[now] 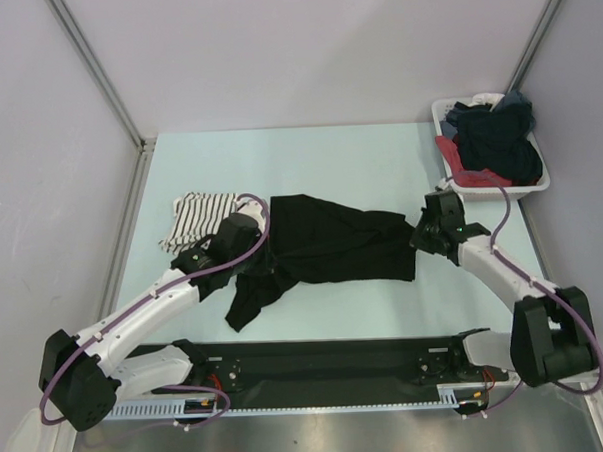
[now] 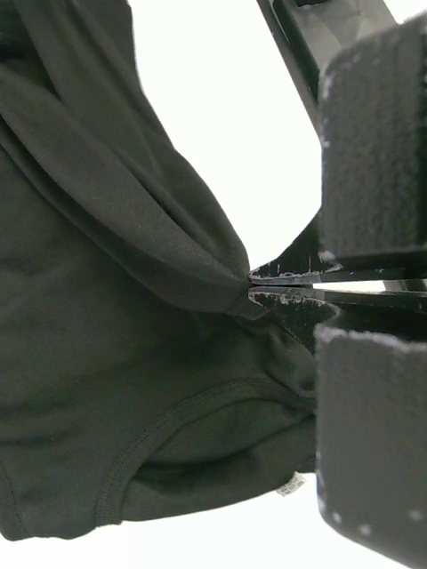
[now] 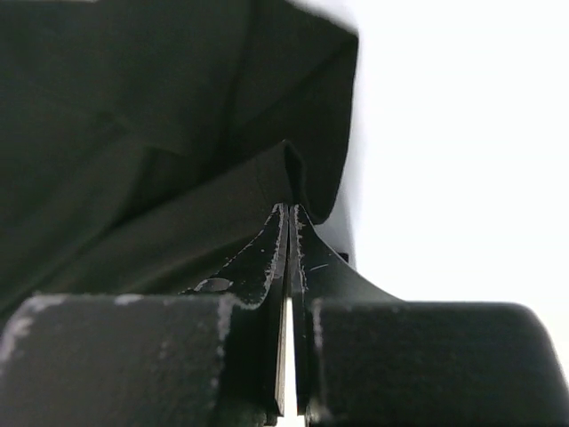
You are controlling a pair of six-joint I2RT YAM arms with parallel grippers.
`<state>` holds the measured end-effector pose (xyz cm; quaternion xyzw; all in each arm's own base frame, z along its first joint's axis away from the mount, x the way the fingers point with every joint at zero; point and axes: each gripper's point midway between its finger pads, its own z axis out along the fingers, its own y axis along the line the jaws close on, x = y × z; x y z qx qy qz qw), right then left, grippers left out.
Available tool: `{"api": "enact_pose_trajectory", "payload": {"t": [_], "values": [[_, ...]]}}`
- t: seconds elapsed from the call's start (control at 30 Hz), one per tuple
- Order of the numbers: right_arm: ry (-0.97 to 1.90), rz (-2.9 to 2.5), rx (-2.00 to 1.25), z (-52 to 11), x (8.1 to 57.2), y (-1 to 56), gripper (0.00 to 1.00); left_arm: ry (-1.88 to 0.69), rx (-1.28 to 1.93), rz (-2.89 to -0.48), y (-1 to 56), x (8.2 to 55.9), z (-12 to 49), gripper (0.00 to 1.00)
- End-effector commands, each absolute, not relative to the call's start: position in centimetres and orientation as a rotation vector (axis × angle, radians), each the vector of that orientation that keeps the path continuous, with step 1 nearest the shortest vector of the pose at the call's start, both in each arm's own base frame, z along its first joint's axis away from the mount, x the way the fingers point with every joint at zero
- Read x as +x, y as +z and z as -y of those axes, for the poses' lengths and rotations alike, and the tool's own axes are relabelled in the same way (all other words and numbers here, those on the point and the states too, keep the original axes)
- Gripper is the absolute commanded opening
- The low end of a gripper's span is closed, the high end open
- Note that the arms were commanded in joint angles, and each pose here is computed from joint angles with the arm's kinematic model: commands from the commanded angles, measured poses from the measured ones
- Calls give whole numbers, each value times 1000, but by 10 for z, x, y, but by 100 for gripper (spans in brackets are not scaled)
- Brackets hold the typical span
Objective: Fold and stack the tank tops
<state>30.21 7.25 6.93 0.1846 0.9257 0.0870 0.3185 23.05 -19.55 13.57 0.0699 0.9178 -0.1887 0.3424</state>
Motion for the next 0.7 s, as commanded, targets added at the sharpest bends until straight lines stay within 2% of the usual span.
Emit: {"api": "enact_pose_trajectory", "payload": {"t": [0.0, 0.1, 0.27, 0.43, 0.6, 0.67], "values": [[209, -2274, 491, -57, 316, 129, 0, -501, 159, -2331, 162, 242, 198, 0], [237, -2219, 499, -49, 314, 152, 0, -504, 158, -2306, 175, 244, 198, 0], [351, -2007, 463, -43, 314, 226, 0, -466, 164, -2256, 208, 254, 194, 0], [454, -1802, 372, -49, 306, 317, 0, -434, 155, -2082, 305, 264, 182, 0], [471, -1503, 328, -39, 261, 436, 0, -442, 129, -1862, 410, 247, 152, 0], [475, -1435, 313, -37, 243, 463, 0, -476, 142, -1778, 440, 233, 142, 0]]}}
